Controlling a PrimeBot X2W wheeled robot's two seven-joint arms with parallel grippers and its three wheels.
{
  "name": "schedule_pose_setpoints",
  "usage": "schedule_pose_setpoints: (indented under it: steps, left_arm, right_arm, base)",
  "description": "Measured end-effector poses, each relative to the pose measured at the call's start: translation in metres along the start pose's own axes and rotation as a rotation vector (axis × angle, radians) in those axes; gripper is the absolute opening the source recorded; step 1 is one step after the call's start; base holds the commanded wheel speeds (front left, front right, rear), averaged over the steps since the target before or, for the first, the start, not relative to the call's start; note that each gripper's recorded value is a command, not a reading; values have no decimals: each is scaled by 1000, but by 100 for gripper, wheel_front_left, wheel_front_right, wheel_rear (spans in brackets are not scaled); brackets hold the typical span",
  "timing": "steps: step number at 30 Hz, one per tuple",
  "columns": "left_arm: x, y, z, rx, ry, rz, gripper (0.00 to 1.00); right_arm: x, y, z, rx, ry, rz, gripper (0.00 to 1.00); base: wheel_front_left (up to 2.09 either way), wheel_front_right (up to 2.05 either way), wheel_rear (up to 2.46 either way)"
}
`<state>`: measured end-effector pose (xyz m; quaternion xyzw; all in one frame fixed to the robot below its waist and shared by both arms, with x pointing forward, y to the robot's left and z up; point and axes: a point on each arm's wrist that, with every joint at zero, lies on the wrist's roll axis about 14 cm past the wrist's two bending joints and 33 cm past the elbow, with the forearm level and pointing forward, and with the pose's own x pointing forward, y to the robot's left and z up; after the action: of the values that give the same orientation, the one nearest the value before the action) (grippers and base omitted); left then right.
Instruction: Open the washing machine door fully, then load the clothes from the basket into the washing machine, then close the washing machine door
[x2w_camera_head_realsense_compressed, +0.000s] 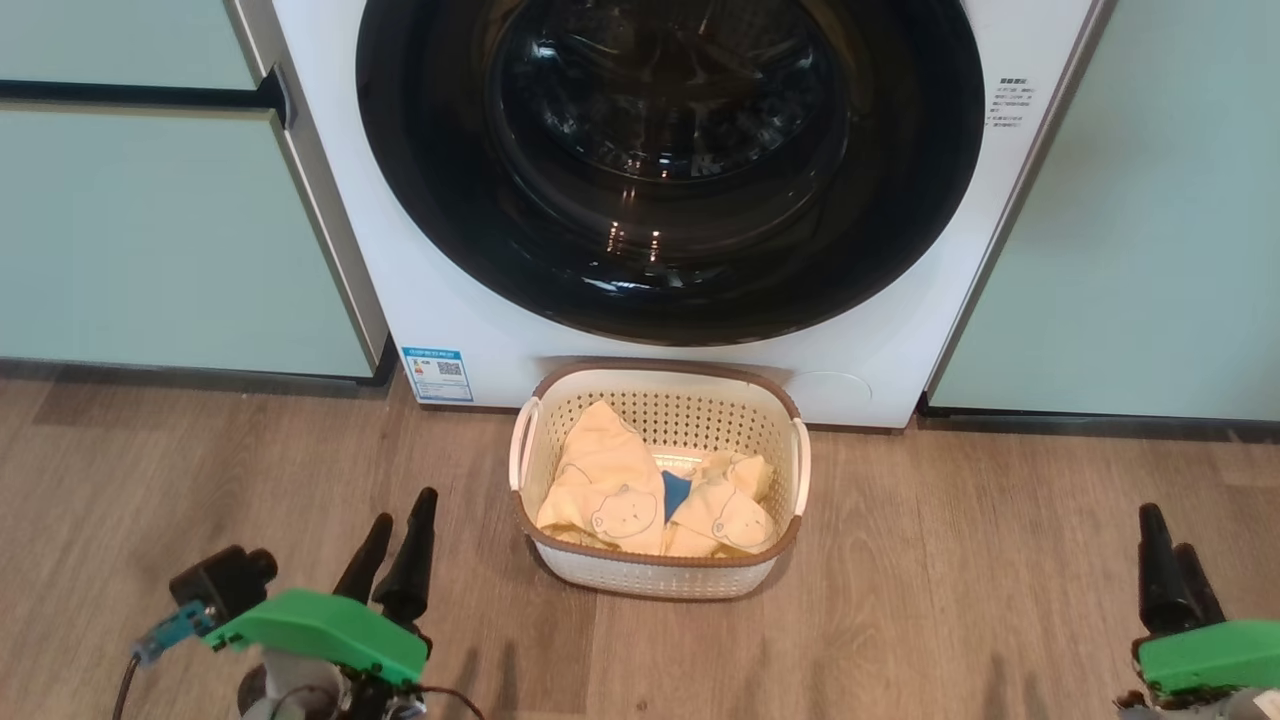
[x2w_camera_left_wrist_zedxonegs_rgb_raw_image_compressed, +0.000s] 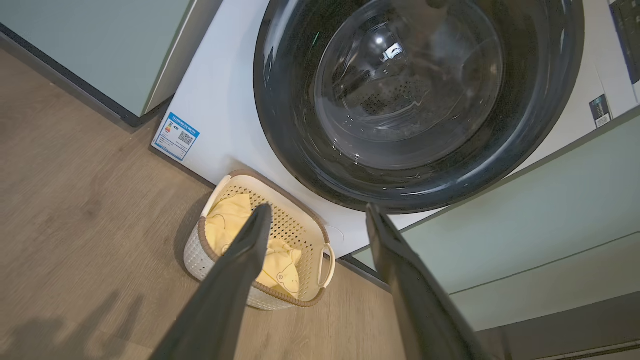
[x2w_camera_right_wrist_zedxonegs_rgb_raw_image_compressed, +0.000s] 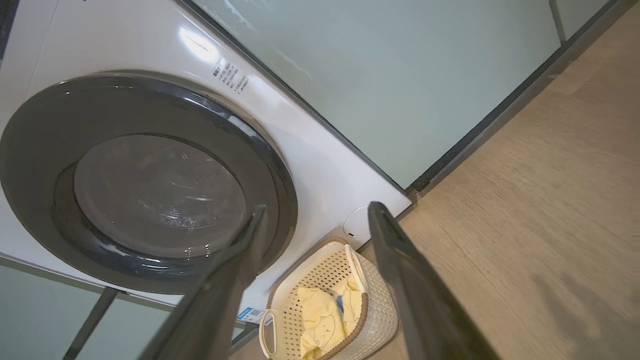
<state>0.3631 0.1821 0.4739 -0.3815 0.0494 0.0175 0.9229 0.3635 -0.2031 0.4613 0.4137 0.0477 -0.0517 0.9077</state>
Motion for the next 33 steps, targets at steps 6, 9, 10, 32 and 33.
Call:
schedule_pose_setpoints:
  steps: [6,9,10,32,33]
  left_arm:
    - [0,-1,0,104,-3,-3,100]
    - [0,-2,0,151,-6,-1,100]
    - [0,-2,-1,166,-4,-1,100]
    - [2,-7,2,445,-39,-21,100]
    - [2,-8,3,458,-42,-24,100]
  right_arm:
    - [4,11,3,-154,-5,38,100]
    - [4,13,3,-230,-5,48,100]
    - [4,13,3,-252,-6,51,100]
    - [3,23,-1,-571,-23,99,100]
    - [3,23,-2,-583,-23,101,100]
  base:
    - [0,0,0]
    - [0,0,0]
    - [0,0,0]
    - [0,0,0]
    - [0,0,0]
